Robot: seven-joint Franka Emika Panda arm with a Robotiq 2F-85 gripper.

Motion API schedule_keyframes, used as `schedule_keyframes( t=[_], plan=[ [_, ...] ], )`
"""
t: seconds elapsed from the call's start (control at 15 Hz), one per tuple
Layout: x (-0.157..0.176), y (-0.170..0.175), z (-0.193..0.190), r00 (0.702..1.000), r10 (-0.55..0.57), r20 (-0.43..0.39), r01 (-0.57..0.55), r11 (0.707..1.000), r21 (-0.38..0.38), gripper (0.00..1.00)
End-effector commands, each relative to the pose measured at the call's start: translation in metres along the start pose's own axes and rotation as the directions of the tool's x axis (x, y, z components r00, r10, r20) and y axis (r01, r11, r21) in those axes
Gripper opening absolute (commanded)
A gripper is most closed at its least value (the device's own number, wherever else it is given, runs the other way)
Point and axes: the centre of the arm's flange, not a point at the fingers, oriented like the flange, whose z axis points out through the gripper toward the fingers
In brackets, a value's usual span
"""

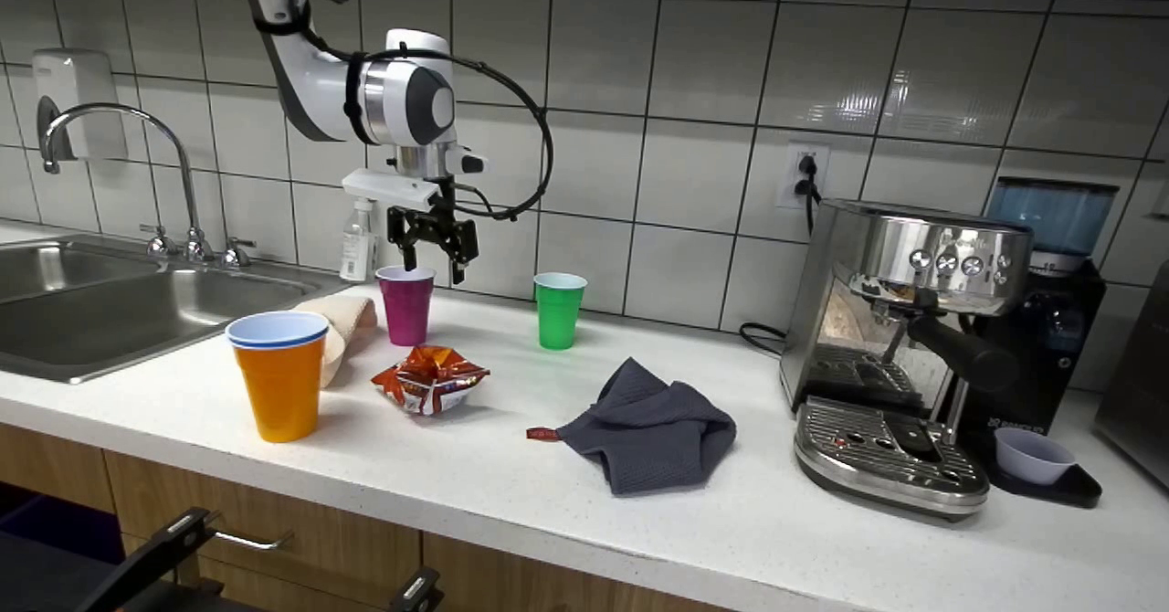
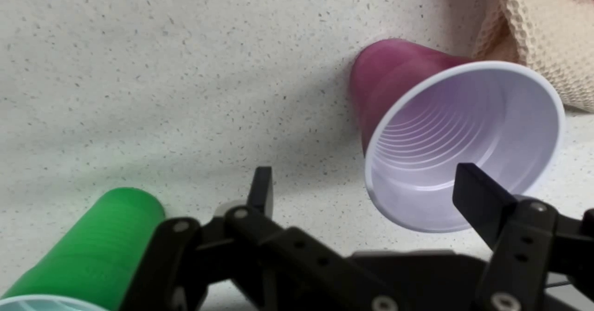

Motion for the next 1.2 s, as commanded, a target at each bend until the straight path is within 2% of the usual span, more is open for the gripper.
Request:
schedule_keyframes(
  t=[0.0, 1.13],
  plan=[
    [0.0000, 0.0000, 0.0000, 1.000, 0.000, 0.000, 0.000, 1.000, 0.000, 1.00],
    [-0.0026, -0.0051, 0.0016, 1.000, 0.009, -0.002, -0.009, 1.000, 0.001, 1.00]
  ],
)
